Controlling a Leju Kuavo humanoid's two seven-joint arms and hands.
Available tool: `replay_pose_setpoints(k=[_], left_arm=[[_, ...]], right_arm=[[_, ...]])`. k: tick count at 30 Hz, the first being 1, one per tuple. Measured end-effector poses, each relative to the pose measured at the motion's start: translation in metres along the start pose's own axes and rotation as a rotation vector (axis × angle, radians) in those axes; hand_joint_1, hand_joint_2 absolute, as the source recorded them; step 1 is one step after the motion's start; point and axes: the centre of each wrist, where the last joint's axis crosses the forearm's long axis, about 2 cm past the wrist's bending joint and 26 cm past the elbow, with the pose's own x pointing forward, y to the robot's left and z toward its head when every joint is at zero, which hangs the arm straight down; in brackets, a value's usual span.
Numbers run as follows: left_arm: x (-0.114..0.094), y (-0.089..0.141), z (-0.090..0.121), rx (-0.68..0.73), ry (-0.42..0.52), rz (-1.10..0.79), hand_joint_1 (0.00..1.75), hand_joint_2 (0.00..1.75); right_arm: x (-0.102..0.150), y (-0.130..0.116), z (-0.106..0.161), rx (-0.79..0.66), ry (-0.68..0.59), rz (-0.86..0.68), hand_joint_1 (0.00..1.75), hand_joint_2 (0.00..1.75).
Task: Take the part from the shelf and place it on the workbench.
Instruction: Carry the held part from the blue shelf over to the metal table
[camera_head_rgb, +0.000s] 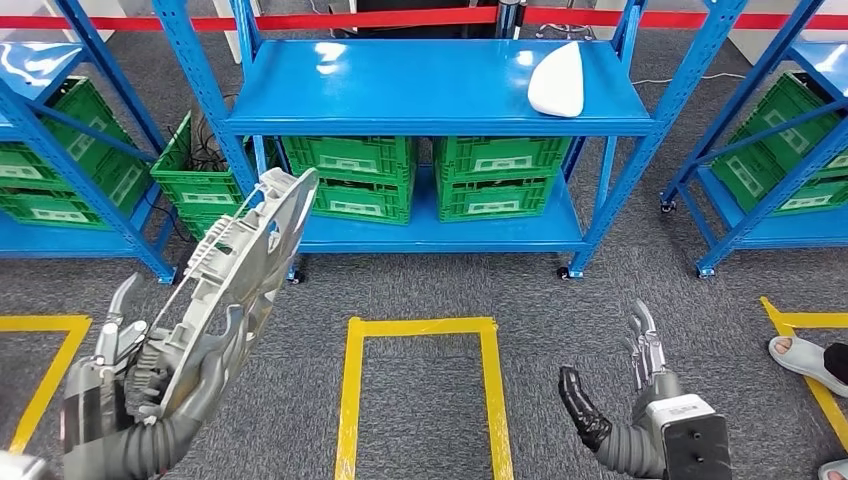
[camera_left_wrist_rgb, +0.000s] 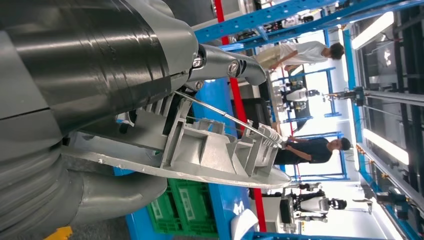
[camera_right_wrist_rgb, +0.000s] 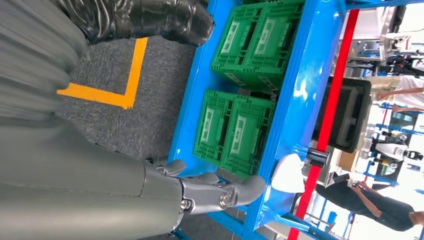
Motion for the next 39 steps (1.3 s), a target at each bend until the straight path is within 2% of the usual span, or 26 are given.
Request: replay_pose_setpoints(k=[34, 39], left_arm=[[-0.002, 0.001, 0.004, -0.004, 0.008, 0.033, 1.75, 1.75], [-0.002, 0.001, 0.006, -0.005, 0.023, 0.021, 1.75, 1.75]], right_arm=[[0.004, 0.007, -0.007, 0.072, 0.009, 0.034, 0.0, 1.75], [0.004, 0.011, -0.01, 0.118, 0.024, 0.032, 0.0, 1.75]])
